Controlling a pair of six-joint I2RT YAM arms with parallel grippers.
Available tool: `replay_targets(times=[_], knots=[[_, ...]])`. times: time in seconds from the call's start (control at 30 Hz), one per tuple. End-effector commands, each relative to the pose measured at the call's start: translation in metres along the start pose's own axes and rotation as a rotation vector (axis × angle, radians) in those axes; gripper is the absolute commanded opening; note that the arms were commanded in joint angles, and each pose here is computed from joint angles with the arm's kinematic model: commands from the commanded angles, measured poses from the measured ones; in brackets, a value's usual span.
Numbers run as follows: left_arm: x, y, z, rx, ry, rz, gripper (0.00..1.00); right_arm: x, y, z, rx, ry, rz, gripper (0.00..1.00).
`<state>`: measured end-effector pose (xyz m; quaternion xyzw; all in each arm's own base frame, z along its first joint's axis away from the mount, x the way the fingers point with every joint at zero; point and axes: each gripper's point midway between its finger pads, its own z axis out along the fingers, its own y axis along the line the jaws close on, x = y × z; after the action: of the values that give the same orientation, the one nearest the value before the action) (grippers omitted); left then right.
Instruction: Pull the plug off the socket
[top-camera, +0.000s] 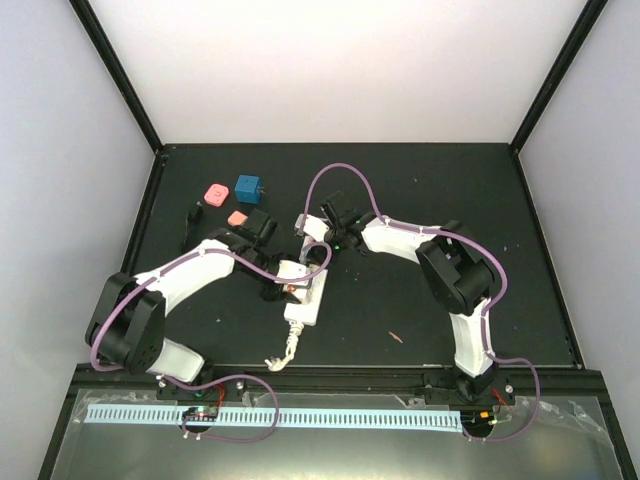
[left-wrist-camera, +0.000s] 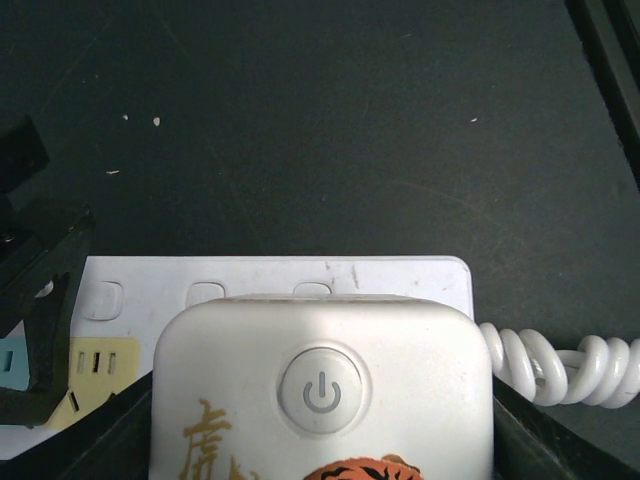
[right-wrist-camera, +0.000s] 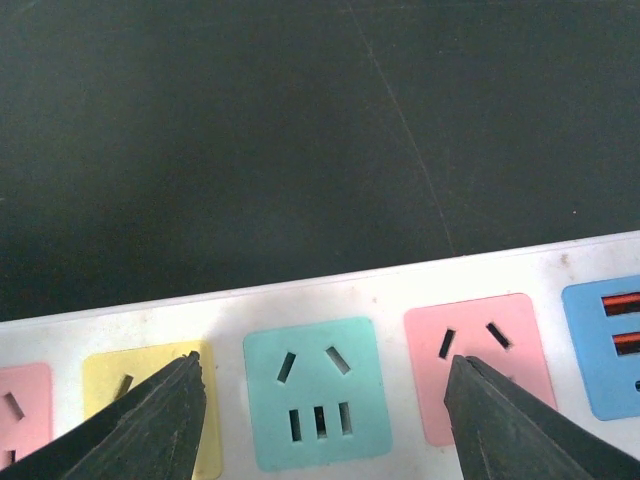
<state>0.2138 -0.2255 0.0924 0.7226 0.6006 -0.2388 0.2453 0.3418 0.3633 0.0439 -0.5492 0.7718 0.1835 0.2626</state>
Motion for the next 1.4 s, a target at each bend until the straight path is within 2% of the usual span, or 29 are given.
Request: replay_targets(times=[0.0, 0.27, 0.5, 0.73, 1.03, 1.37], knots=[[-0.021, 0.001, -0.017, -0.015, -0.058, 0.062, 0.28, 0.057, 0.006, 0.02, -0.002, 0.19, 0.047, 0.69], [-0.019, -0.001, -0.042, -0.033, -0.085, -0.005, 0.28, 0.056, 0.009, 0.017, -0.007, 0.183, 0.047, 0.7], [0.003, 0.011, -0.074, -0.097, -0.062, -0.145, 0.29, 0.036, 0.009, 0.004, -0.015, 0.128, 0.048, 0.7], [0.045, 0.03, -0.11, -0.252, 0.152, -0.187, 0.29, 0.009, 0.014, -0.013, -0.049, 0.06, 0.051, 0.72], [0.09, 0.055, -0.156, -0.443, 0.499, -0.1, 0.3, -0.02, 0.011, -0.04, -0.03, 0.0, 0.036, 0.73], [0.117, 0.073, -0.181, -0.497, 0.75, 0.018, 0.31, -0.047, -0.004, -0.085, -0.011, -0.101, 0.106, 0.74]])
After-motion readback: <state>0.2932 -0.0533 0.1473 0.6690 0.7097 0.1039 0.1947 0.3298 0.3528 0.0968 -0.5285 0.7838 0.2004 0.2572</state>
